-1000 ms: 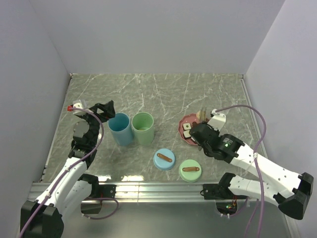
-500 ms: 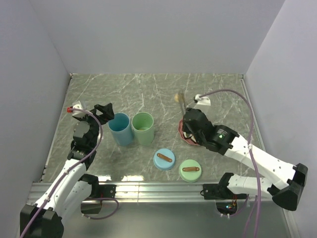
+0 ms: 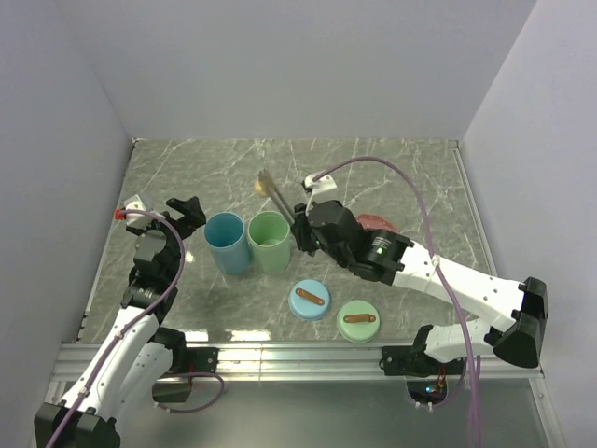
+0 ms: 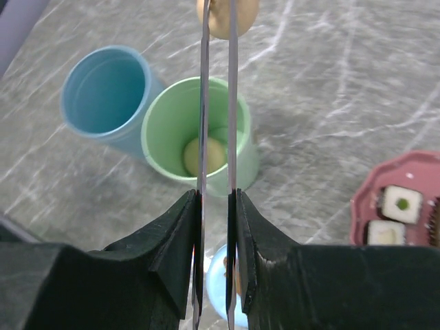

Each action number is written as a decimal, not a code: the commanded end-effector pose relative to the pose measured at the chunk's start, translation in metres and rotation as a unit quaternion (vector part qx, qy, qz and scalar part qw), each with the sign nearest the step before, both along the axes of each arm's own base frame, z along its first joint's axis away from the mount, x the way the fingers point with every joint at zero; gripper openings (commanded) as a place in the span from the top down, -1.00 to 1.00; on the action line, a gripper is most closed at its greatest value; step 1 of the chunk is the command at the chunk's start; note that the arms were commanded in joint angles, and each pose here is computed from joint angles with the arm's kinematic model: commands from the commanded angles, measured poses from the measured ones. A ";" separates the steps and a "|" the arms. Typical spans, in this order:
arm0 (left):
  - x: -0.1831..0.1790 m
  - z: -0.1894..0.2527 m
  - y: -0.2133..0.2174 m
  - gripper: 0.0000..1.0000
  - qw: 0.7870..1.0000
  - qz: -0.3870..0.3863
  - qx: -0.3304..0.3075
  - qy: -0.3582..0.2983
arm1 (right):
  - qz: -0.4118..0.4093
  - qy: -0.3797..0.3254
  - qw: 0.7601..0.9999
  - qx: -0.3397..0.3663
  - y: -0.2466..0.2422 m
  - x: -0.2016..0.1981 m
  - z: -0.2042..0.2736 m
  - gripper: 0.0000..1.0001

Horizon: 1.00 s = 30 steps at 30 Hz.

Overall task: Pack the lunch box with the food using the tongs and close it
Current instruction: Place the food into the lunch box

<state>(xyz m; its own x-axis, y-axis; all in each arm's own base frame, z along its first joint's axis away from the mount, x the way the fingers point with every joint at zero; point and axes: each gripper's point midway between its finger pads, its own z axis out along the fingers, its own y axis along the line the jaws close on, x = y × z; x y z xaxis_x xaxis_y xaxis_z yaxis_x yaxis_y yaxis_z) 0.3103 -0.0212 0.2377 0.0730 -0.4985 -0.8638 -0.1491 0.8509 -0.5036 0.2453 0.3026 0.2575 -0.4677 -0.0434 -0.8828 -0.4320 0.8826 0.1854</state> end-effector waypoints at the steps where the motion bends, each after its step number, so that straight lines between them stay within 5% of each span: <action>1: 0.000 0.018 0.011 -0.99 0.999 0.032 -0.017 -0.017 | 0.057 -0.037 0.997 0.038 0.026 -0.011 0.032 0.93; 8: 0.006 0.015 0.007 -0.99 1.000 0.022 -0.012 -0.008 | 0.146 -0.044 0.987 0.057 0.050 -0.040 0.034 0.92; 22: 0.005 0.016 0.002 -0.99 1.000 0.008 -0.013 -0.015 | 0.163 -0.018 0.986 0.011 0.062 -0.059 -0.005 0.89; 30: 0.004 0.016 0.001 -0.99 1.000 0.004 -0.013 -0.018 | 0.160 -0.024 0.987 0.006 0.062 -0.060 -0.006 0.46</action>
<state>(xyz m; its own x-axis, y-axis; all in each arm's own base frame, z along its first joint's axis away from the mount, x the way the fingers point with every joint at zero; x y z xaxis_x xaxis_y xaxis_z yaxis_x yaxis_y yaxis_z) 0.3134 -0.0185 0.2279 0.0482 -0.4995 -0.8650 -0.1887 0.8458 -0.4990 0.1803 0.3608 0.2332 -0.4292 -0.2256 -0.8746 -0.6996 0.6955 0.1639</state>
